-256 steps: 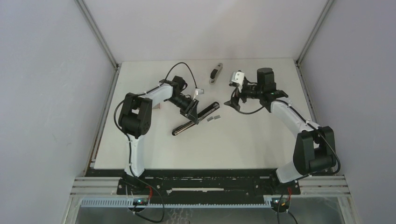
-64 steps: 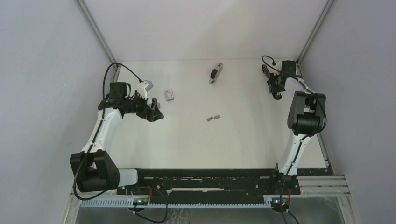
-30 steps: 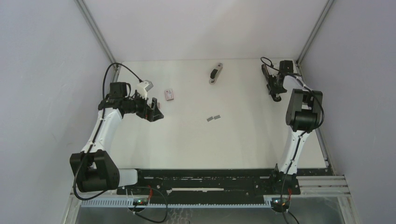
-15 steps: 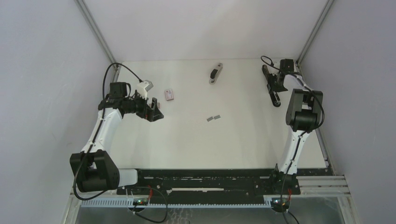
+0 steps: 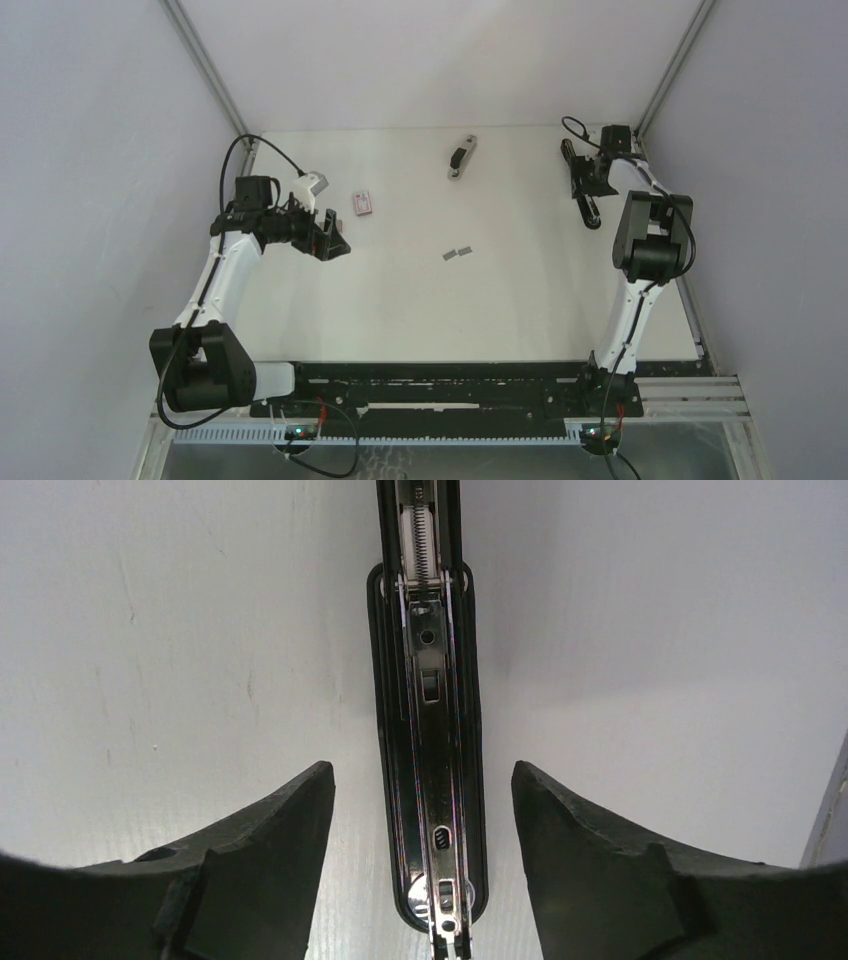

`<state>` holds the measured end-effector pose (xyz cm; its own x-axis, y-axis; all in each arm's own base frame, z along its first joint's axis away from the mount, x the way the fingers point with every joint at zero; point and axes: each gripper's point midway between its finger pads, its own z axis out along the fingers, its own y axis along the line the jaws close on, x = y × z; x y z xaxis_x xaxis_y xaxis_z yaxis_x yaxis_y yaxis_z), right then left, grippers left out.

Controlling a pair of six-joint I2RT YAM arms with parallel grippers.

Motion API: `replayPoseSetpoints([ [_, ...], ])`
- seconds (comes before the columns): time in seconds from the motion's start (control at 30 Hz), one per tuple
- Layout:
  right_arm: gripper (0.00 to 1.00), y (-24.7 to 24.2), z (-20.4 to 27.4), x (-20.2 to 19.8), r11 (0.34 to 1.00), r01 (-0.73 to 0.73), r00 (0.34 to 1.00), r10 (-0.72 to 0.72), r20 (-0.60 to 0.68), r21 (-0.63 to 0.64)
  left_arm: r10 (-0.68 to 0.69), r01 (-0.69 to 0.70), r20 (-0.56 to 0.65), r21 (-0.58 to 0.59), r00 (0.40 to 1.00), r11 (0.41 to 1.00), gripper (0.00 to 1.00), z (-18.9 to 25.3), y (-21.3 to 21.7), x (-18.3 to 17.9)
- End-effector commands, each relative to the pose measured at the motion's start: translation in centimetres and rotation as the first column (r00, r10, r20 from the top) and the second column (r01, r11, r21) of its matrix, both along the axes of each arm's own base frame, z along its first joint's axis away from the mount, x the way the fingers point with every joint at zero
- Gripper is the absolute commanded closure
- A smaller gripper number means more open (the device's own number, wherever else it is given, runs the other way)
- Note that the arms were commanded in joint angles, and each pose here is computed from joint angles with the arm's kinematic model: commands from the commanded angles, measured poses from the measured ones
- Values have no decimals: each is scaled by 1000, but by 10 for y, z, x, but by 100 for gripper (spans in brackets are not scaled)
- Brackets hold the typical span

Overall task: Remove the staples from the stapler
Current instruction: Place the stapler at the center of the board, then move the stapler to the center of the board.

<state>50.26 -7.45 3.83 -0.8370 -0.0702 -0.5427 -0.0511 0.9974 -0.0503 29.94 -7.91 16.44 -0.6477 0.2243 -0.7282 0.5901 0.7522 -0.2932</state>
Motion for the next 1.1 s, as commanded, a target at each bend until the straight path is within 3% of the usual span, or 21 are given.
replayPoseSetpoints([
  [0.0,33,9,75,18,1000,10,987,-10,161,0,-15,15,41,-9,999,1000,0,3,-1,0],
  [0.27,21,60,130,24,996,-43,959,63,278,-79,-15,15,42,0,999,1000,0,0,1,0],
  [0.37,1,95,143,28,992,-85,936,111,335,-92,-14,14,40,4,999,1000,0,-2,1,1],
  [0.6,0,192,159,38,984,-175,893,172,416,-31,-13,13,40,17,999,1000,0,-5,3,1],
  [0.8,0,250,155,54,954,-252,907,174,384,160,-7,6,44,30,999,1000,0,-7,5,3],
  [1.07,0,278,148,90,980,-117,896,35,442,159,-15,13,47,51,999,999,0,-11,8,2],
])
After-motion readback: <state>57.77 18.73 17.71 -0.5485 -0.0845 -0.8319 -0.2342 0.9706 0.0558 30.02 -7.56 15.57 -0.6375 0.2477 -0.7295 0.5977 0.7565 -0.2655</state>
